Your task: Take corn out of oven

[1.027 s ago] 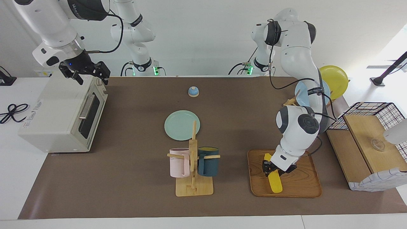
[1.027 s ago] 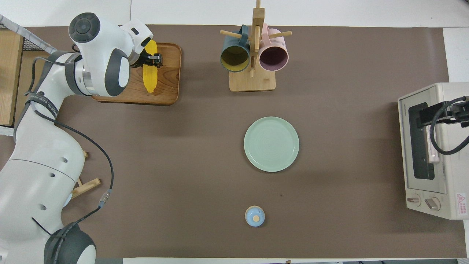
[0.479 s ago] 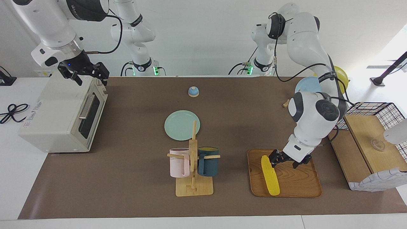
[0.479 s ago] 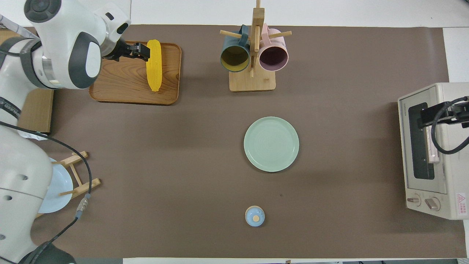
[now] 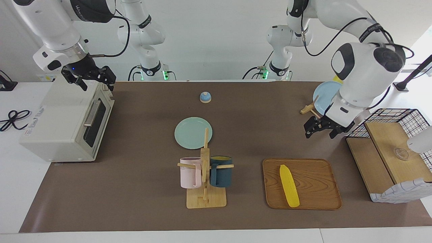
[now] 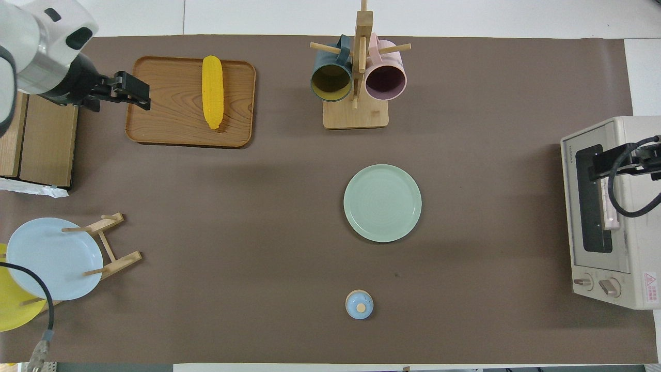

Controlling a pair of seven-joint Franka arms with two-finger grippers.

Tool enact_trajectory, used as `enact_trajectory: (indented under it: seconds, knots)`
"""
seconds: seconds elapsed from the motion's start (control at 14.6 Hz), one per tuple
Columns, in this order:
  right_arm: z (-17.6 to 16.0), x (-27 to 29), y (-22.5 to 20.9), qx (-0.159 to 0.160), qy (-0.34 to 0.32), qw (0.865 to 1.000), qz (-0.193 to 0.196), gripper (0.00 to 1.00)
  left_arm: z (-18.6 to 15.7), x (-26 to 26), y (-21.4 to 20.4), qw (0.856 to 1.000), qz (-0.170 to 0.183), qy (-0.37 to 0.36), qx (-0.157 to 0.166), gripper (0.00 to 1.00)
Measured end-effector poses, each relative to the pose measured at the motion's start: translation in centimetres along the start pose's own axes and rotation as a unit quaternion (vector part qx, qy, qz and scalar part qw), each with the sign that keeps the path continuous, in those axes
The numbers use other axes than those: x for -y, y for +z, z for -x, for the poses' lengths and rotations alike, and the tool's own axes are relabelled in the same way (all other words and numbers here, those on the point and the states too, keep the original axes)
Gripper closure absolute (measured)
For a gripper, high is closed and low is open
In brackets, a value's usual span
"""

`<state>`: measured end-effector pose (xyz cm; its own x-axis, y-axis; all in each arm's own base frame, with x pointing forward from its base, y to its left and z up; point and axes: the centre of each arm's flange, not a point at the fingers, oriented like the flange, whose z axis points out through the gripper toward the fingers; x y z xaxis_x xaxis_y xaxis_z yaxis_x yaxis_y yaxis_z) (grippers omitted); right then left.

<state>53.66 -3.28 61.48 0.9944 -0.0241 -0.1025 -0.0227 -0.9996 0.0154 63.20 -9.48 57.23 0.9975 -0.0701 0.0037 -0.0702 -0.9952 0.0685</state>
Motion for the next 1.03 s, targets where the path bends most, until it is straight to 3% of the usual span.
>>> enact_trajectory:
  seconds: [0.27, 0.55, 0.75, 1.03]
  knots:
    - [0.0, 0.2, 0.0, 0.0, -0.002, 1.0, 0.0, 0.0, 6.3, 1.7, -6.4, 0.999, -0.018, -0.007, 0.025, 0.0]
    - [0.0, 0.2, 0.0, 0.0, -0.002, 1.0, 0.0, 0.0, 10.9, 2.4, -7.5, 0.998, -0.019, -0.012, 0.055, 0.0]
    - [0.0, 0.2, 0.0, 0.0, -0.002, 1.0, 0.0, 0.0, 11.7, 1.8, -5.7, 0.997, -0.02, -0.006, 0.072, 0.0]
    - [0.0, 0.2, 0.0, 0.0, -0.002, 1.0, 0.0, 0.0, 10.8, 0.7, -5.1, 0.999, -0.019, 0.005, 0.039, 0.0]
